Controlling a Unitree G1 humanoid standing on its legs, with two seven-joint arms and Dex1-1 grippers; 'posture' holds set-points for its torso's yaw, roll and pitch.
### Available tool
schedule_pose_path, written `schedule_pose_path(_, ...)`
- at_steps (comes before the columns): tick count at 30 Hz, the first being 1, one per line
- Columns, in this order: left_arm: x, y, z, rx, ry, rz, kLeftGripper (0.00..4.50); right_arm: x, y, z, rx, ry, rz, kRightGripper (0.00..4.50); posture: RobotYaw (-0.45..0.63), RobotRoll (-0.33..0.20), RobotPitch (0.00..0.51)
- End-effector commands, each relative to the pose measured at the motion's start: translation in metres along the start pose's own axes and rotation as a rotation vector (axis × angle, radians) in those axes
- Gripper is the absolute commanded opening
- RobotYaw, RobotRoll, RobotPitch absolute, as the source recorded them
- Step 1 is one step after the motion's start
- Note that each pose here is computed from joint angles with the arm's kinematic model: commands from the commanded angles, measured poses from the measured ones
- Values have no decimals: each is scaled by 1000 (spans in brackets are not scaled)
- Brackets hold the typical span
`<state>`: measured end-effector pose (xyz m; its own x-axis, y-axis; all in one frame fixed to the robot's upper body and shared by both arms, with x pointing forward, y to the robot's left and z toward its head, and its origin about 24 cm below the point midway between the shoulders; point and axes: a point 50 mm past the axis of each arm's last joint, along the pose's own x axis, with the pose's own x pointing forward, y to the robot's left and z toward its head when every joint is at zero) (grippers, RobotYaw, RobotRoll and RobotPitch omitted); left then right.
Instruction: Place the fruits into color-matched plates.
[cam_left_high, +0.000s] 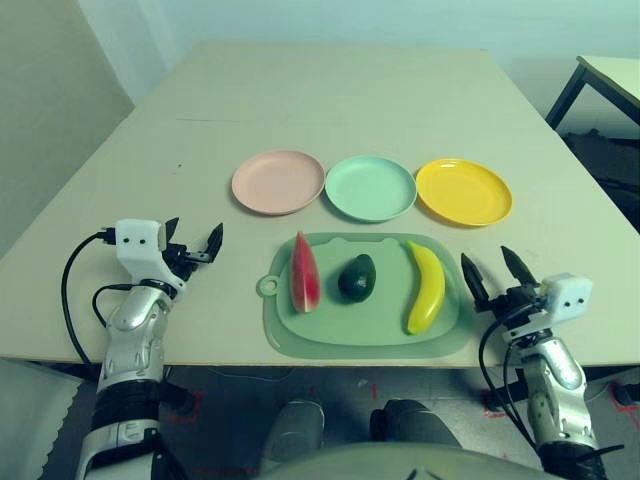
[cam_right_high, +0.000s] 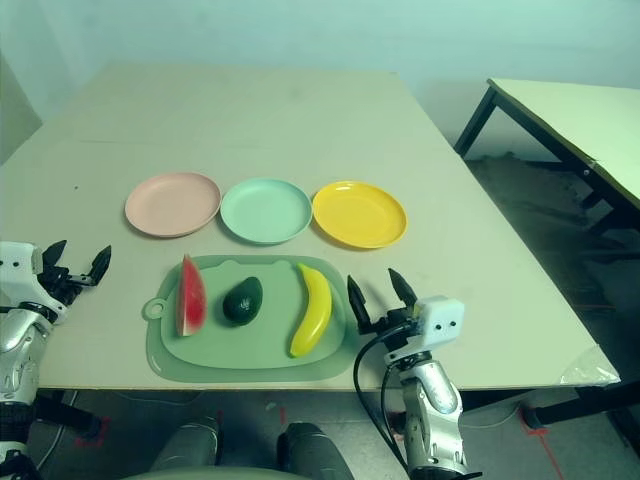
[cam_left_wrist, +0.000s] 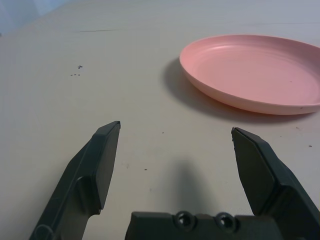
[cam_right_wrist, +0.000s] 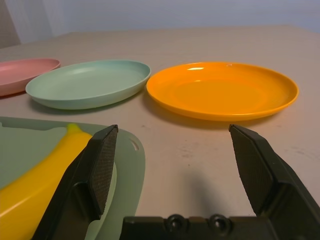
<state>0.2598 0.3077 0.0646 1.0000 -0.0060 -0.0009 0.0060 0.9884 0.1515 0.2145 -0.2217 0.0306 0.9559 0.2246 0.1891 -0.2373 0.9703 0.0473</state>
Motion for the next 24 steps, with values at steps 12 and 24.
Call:
schedule_pose_path(12, -1, -7, 2, -43, -25, 2, 4500, -11, -23, 7, -47, 22, -60, 4443, 102, 0, 70)
schedule_pose_path(24, -2, -16, 51, -105, -114, -594, 4500, -13, -44, 56, -106, 113, 40, 4443, 5, 0, 85)
